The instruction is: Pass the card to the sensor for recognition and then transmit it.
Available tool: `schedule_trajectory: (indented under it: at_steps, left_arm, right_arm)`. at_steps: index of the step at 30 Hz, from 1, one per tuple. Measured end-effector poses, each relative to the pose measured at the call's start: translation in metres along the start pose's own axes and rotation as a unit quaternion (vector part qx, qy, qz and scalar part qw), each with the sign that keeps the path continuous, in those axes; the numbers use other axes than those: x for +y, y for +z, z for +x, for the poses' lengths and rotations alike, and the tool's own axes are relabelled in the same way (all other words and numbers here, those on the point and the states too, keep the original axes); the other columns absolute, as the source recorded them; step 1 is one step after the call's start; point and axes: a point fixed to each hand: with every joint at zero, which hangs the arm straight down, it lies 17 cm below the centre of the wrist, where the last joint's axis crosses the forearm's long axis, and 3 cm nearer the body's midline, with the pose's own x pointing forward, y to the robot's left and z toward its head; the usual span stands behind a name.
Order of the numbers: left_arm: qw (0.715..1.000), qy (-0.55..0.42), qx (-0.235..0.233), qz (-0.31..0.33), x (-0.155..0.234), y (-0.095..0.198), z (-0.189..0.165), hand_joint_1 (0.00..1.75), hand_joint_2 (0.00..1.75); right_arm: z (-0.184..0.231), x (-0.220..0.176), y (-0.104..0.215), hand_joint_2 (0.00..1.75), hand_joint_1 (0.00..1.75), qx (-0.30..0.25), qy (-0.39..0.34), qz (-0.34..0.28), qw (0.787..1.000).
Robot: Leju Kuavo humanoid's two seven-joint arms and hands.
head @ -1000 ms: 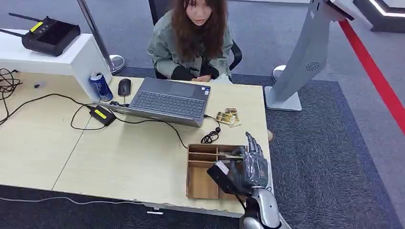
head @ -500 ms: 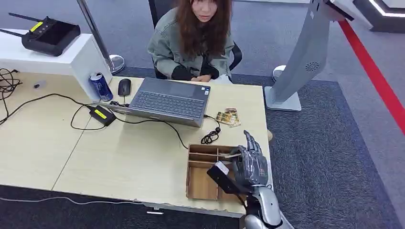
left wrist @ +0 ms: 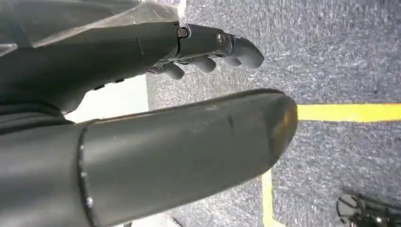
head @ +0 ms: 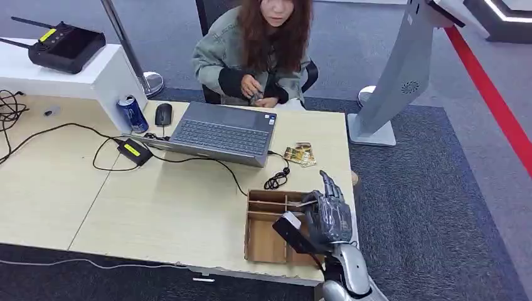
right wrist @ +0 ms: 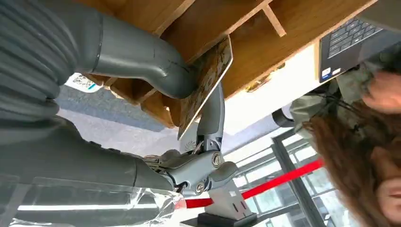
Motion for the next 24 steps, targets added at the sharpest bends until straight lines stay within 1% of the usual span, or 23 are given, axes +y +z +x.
schedule_trajectory:
  at_steps: [7,9,10,13,14,15,16,18,19,20,22,24]
  left_arm:
    - [1.0,0.003,0.004,0.02,0.022,0.004,-0.001,0.0,0.0]
    - [1.0,0.006,0.007,0.024,0.025,0.004,-0.001,0.0,0.0]
    - [1.0,0.009,0.007,0.025,0.026,0.005,-0.001,0.0,0.0]
    - [1.0,0.017,0.007,0.025,0.026,0.005,-0.001,0.0,0.0]
    - [0.998,0.019,-0.067,0.007,-0.009,-0.002,0.023,0.0,0.0]
    - [0.996,0.019,-0.09,0.007,-0.026,-0.006,0.031,0.0,0.0]
    - [0.995,0.02,-0.101,0.006,-0.048,-0.01,0.035,0.0,0.0]
    - [0.994,0.02,-0.106,-0.004,-0.08,-0.014,0.036,0.0,0.0]
    - [0.994,0.02,-0.105,-0.024,-0.109,-0.015,0.035,0.0,0.0]
    - [0.994,0.021,-0.104,-0.034,-0.122,-0.015,0.034,0.0,0.0]
    - [0.993,0.021,-0.104,-0.048,-0.137,-0.015,0.034,0.0,0.0]
    - [0.993,0.019,-0.102,-0.056,-0.146,-0.014,0.033,0.0,0.0]
  right_arm:
    - [0.005,-0.007,-0.002,1.75,1.55,-0.011,-0.02,-0.012,1.0]
    - [0.021,-0.026,-0.008,1.75,1.5,-0.023,-0.038,-0.025,0.999]
    - [0.035,-0.048,-0.011,1.75,1.45,-0.034,-0.054,-0.041,0.997]
    - [0.046,-0.087,-0.015,1.75,1.43,-0.045,-0.082,-0.068,0.993]
    - [0.055,-0.127,-0.016,1.75,1.45,-0.05,-0.099,-0.099,0.989]
    - [0.06,-0.137,-0.016,1.75,1.47,-0.053,-0.103,-0.106,0.988]
    - [0.066,-0.148,-0.016,1.75,1.47,-0.057,-0.106,-0.115,0.986]
    - [0.074,-0.168,-0.015,1.75,1.48,-0.066,-0.112,-0.134,0.982]
    - [0.079,-0.184,-0.014,1.75,1.52,-0.073,-0.119,-0.148,0.979]
    - [0.083,-0.198,-0.013,1.75,1.57,-0.079,-0.124,-0.16,0.976]
    - [0.091,-0.219,-0.011,1.75,1.62,-0.092,-0.133,-0.178,0.971]
    - [0.1,-0.242,-0.011,1.75,1.62,-0.106,-0.142,-0.198,0.964]
